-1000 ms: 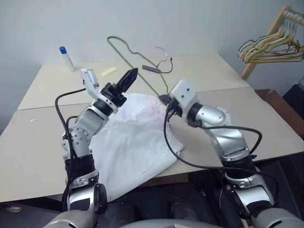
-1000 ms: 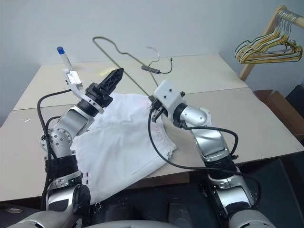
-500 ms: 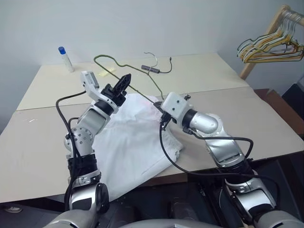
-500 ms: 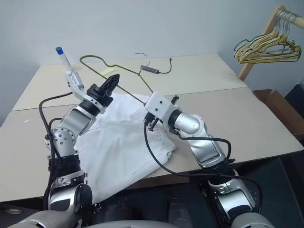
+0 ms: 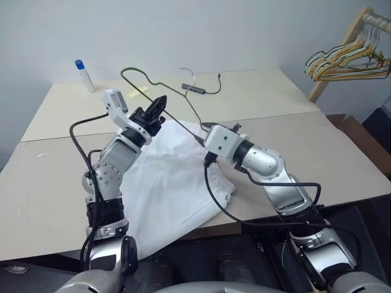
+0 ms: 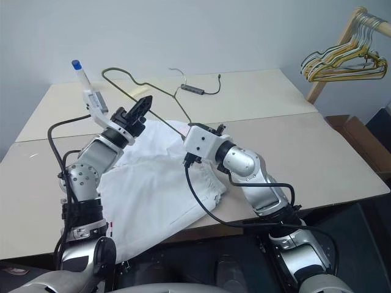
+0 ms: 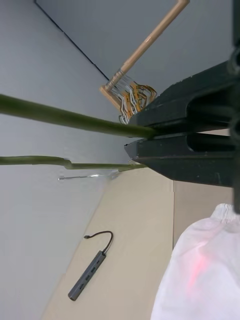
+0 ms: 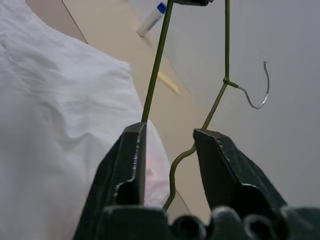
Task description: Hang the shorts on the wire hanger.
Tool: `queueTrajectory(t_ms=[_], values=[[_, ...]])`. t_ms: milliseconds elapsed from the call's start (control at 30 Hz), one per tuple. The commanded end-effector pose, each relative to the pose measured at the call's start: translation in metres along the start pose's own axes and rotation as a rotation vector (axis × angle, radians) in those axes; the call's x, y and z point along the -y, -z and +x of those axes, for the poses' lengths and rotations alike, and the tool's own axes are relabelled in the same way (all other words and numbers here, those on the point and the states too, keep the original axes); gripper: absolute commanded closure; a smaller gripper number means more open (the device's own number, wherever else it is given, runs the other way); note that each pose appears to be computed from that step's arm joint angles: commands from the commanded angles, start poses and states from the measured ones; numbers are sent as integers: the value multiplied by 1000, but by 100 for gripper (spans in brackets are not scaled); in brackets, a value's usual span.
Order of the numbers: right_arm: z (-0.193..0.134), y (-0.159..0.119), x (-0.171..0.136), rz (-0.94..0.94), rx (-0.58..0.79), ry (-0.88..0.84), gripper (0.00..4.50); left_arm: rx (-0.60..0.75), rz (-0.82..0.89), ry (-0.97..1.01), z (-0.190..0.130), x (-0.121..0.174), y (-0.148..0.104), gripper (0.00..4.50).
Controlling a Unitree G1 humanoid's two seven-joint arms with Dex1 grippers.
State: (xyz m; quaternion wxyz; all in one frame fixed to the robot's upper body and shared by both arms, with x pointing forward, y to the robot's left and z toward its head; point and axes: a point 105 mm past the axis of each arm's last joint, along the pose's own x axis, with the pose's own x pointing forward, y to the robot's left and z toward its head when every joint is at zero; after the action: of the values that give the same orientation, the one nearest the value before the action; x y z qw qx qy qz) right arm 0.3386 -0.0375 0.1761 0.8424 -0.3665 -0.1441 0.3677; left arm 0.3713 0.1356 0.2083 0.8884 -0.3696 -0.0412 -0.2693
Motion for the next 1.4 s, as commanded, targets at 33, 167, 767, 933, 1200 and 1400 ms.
queueTrajectory(t_ms=[33,167,767,933,1200,1400], values=[[-12,-20,24,111,96,19,137,62,72,128,-3,18,-27,450],[-37,-27,28,441,148,-204,3,35,156,304,-17,33,-47,450],[-58,-32,8,1092,16,-882,3,-75,141,919,-71,78,-78,450],[-51,-40,1,1114,38,-921,3,-71,146,916,-67,78,-73,450],[-49,-45,-1,1108,34,-927,3,-61,141,910,-65,75,-69,450],[-46,-47,-4,1096,36,-928,3,-52,123,912,-63,73,-64,450]])
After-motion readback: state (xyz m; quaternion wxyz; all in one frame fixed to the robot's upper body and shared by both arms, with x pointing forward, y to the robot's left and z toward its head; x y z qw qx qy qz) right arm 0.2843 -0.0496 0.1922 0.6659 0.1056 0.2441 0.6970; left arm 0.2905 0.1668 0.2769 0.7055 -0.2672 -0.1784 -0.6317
